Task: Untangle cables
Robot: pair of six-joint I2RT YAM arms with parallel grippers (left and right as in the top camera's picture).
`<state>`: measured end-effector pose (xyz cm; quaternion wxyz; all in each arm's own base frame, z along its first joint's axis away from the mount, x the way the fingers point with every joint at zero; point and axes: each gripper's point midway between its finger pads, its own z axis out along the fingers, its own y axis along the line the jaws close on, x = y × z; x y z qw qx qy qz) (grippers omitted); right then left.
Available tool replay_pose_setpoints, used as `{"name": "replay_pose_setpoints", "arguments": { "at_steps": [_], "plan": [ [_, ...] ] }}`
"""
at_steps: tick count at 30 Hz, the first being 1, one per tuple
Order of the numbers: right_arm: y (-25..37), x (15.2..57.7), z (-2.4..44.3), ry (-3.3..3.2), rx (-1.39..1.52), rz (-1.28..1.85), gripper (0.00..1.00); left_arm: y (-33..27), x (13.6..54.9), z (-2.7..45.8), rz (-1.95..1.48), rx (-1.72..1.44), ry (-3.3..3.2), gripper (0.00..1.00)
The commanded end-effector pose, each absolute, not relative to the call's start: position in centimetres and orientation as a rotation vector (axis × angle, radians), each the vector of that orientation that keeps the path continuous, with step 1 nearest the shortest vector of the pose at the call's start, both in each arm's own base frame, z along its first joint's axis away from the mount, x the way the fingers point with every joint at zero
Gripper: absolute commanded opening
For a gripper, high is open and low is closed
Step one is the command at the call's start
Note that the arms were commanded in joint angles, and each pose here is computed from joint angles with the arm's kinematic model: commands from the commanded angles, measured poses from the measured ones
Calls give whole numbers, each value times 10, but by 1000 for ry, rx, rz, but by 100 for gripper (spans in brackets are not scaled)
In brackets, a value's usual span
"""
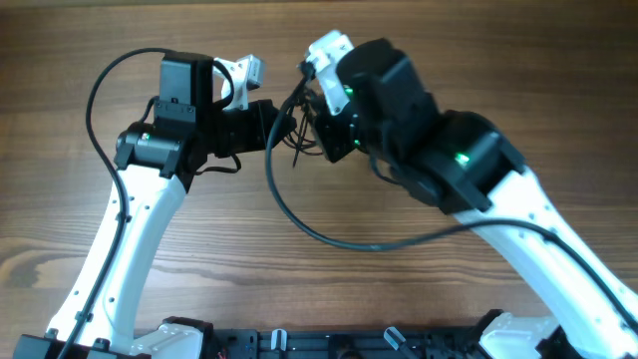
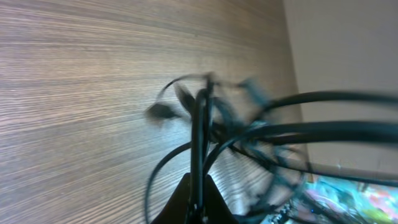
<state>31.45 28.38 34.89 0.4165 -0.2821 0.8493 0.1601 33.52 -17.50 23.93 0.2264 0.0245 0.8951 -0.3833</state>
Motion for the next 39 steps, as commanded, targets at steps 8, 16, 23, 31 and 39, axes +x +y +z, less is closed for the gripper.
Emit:
{"name": "replay_pose_setpoints", "arguments": {
  "at_steps": [8,16,23,31,39],
  "plan": [
    [50,266,483,1742,413,-91,4,-28,328,175,10,-433,2665,4],
    [25,243,489,1703,496,-58,4,64,297,164,0,-955,2658,4],
    [112,290,441,1947,154,2,30,-101,294,253,-1330,248,2326,15],
    [157,310,393,2116,-55,-10,46,-102,312,277,-1193,234,2275,16],
    [295,281,289,2344,-985,462,66,57,310,277,-603,-751,2249,11]
  ]
}}
